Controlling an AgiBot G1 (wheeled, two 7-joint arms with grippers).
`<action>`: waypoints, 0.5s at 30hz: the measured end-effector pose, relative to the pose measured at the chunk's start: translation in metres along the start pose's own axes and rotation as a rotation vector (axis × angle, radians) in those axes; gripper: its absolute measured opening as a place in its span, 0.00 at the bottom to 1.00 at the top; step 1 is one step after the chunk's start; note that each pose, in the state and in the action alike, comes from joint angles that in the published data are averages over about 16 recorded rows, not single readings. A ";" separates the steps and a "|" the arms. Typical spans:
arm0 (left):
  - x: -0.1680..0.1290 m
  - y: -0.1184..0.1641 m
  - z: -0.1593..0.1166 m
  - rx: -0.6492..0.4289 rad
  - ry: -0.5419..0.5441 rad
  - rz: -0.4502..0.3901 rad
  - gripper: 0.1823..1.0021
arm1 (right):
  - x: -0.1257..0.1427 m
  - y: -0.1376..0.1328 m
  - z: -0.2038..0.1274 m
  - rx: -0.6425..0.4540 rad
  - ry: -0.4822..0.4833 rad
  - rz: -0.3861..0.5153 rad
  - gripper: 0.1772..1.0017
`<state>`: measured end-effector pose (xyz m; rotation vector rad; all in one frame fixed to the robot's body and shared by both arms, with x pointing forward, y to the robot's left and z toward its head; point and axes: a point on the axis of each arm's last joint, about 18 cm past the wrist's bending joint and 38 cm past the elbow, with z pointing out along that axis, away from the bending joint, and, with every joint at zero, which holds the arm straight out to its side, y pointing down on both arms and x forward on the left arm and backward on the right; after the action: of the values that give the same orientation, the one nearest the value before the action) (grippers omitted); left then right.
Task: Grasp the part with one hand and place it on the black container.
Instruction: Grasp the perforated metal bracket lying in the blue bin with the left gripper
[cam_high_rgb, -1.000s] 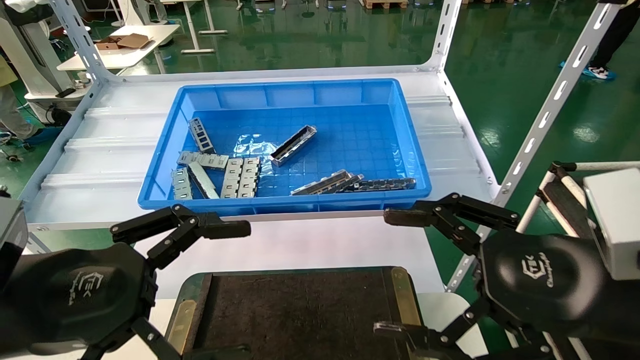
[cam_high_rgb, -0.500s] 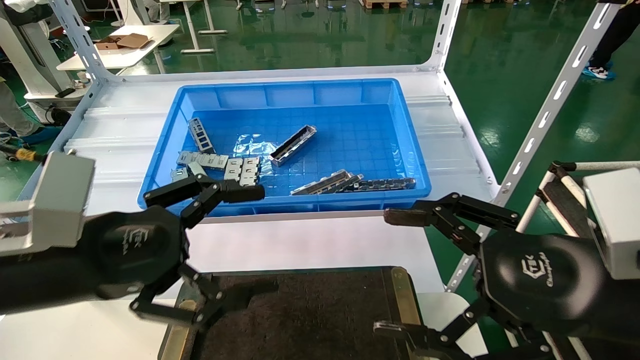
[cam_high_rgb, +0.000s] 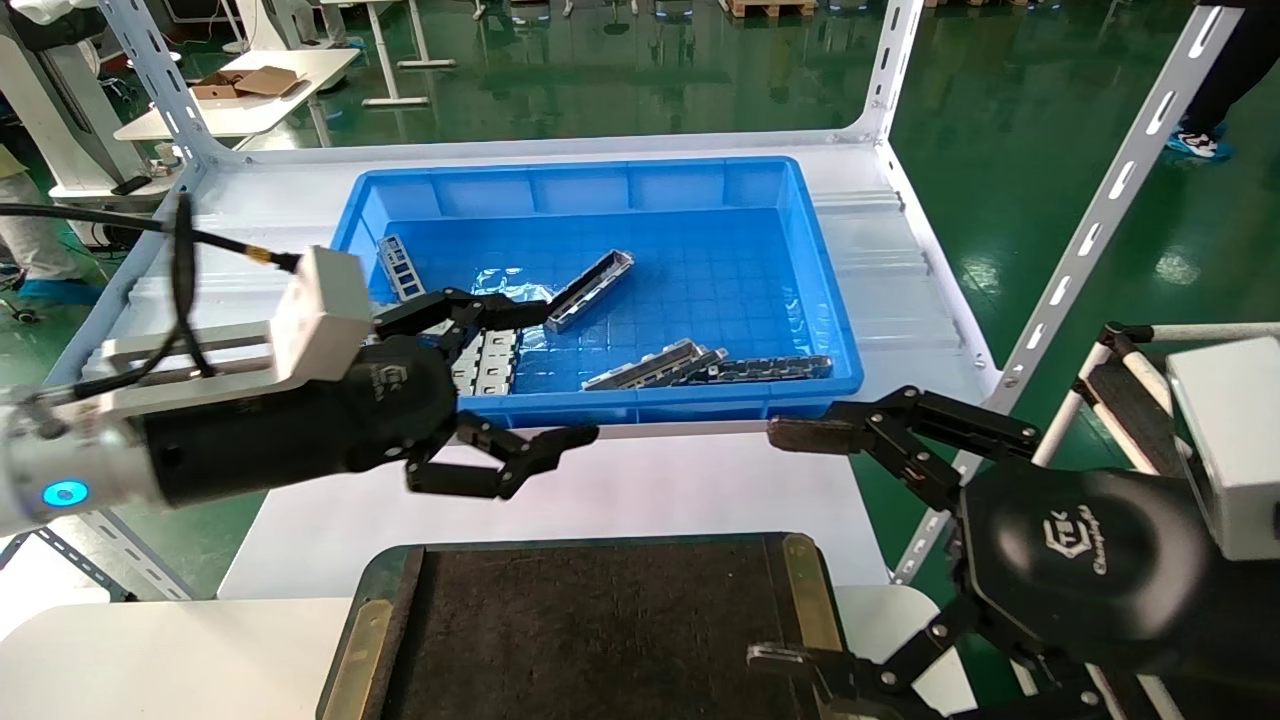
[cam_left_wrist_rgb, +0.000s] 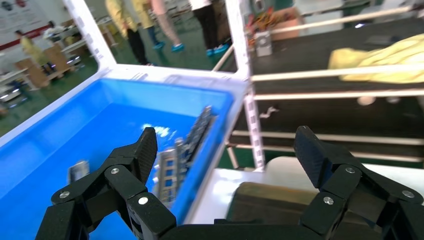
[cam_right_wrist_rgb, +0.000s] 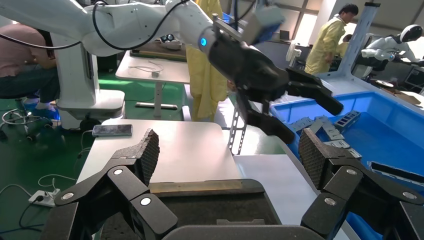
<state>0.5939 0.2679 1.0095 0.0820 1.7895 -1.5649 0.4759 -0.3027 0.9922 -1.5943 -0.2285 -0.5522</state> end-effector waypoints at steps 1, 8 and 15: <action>-0.004 0.003 0.005 -0.006 -0.014 0.003 1.00 | 0.000 0.000 0.000 0.000 0.000 0.000 1.00; -0.033 0.020 0.038 -0.034 -0.113 0.010 1.00 | 0.000 0.000 0.000 0.000 0.000 0.000 1.00; -0.062 0.033 0.068 -0.060 -0.214 0.002 1.00 | 0.000 0.000 0.000 0.000 0.000 0.000 1.00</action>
<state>0.6885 0.2419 1.0182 -0.1089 1.6656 -1.4583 0.4759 -0.3027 0.9922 -1.5943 -0.2285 -0.5522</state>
